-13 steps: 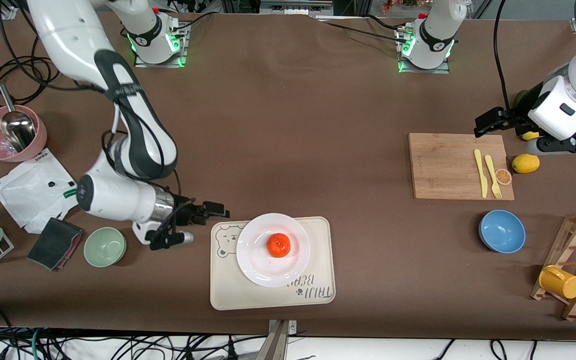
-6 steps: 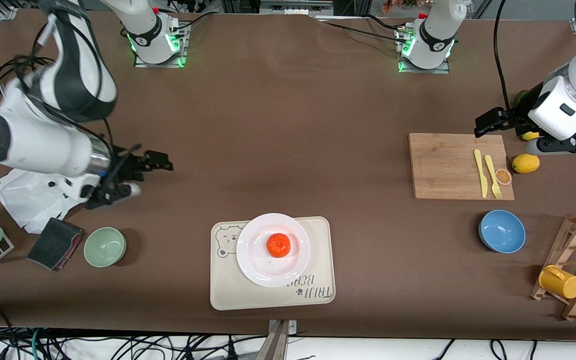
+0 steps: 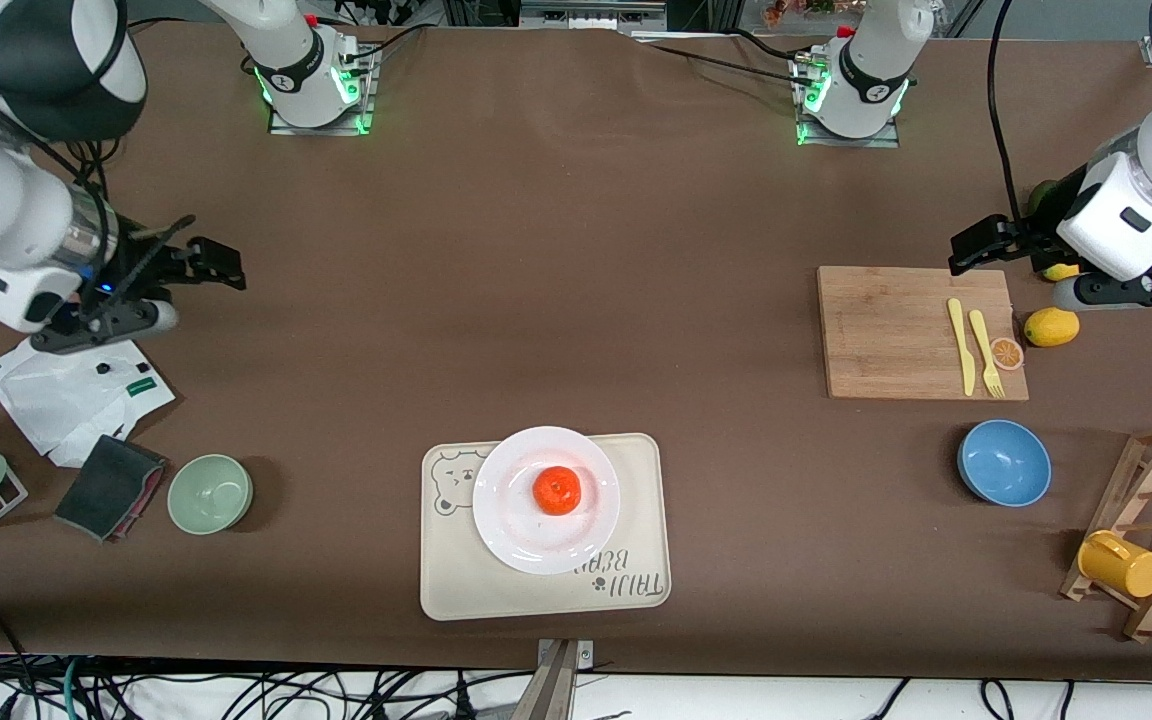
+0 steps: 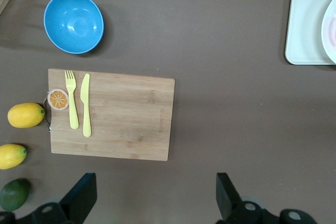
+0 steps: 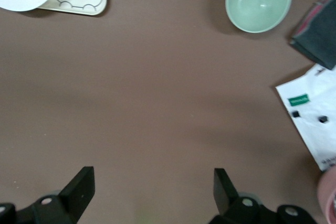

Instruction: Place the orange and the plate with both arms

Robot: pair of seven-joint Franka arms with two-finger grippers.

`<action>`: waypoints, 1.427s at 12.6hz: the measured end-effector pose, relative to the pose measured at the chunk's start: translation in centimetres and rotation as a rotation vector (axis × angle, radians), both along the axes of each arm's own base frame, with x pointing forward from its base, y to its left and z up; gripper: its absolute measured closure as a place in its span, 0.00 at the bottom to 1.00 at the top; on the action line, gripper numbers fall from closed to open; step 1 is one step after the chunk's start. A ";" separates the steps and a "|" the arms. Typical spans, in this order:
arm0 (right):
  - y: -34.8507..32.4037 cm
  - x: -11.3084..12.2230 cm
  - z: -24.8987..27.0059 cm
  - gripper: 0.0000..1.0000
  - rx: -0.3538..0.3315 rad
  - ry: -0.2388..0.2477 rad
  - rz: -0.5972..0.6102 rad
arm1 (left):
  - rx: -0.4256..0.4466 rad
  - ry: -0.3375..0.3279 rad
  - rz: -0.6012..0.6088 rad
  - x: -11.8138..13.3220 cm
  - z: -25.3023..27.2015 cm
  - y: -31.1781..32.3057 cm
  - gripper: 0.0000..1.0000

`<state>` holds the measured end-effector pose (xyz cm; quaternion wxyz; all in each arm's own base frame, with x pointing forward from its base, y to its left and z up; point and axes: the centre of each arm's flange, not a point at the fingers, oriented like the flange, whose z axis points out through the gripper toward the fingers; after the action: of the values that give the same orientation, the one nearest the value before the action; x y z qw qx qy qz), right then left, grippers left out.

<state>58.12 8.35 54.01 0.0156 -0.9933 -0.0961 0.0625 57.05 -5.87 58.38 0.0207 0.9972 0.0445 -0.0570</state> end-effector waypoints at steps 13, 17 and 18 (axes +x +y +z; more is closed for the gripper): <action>-0.3 -1.2 5.4 0.00 -0.065 -0.034 -0.018 | 0.000 0.000 0.000 0.0 0.0 0.0 0.00; -0.5 -1.1 5.8 0.00 -0.072 -0.040 -0.020 | 0.000 0.000 0.000 0.0 0.0 0.0 0.00; -0.5 -1.1 5.8 0.00 -0.072 -0.040 -0.020 | 0.000 0.000 0.000 0.0 0.0 0.0 0.00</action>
<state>56.98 7.89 59.80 -0.0213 -0.9951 -0.0844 0.0460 57.05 -5.87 58.37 0.0207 0.9972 0.0446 -0.0570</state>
